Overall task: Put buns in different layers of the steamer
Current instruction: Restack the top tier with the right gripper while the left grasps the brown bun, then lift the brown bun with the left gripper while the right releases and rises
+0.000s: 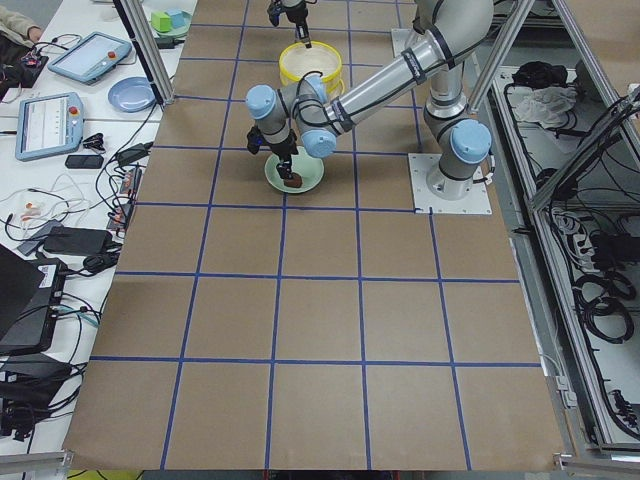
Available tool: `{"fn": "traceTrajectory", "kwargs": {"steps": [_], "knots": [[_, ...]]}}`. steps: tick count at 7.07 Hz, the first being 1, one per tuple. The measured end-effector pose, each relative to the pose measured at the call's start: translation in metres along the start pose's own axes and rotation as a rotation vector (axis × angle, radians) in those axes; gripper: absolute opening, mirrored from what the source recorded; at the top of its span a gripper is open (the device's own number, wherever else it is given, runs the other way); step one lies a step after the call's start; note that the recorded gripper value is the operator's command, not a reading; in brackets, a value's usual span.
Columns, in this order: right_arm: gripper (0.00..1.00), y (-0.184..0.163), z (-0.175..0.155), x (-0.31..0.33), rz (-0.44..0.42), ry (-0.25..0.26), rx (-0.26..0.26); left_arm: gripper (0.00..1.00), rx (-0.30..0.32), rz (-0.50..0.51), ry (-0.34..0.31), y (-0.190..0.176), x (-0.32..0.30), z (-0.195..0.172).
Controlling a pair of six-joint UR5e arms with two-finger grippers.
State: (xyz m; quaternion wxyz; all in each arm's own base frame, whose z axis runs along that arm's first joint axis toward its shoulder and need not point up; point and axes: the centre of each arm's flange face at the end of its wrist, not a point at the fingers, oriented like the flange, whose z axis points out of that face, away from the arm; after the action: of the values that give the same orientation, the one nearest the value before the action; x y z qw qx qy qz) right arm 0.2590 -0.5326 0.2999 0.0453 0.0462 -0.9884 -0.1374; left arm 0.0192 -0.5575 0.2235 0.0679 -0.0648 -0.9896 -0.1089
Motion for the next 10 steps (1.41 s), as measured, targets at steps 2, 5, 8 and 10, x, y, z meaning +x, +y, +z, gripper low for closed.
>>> {"fn": "traceTrajectory", "kwargs": {"steps": [2,5,8,10], "knots": [[0.15,0.001,0.016,-0.004,-0.007,0.016,-0.016,0.98,0.0,-0.002,0.002,-0.01,-0.006,0.02],[0.15,-0.001,0.023,-0.005,-0.008,0.019,-0.012,0.68,-0.003,-0.032,-0.002,-0.015,-0.002,0.032],[0.15,0.004,0.021,-0.01,-0.017,0.023,-0.014,0.0,-0.011,-0.033,-0.003,-0.014,0.001,0.036],[0.16,0.007,0.021,-0.014,-0.027,0.036,-0.013,0.0,-0.007,-0.028,-0.02,-0.014,-0.001,0.032]]}}
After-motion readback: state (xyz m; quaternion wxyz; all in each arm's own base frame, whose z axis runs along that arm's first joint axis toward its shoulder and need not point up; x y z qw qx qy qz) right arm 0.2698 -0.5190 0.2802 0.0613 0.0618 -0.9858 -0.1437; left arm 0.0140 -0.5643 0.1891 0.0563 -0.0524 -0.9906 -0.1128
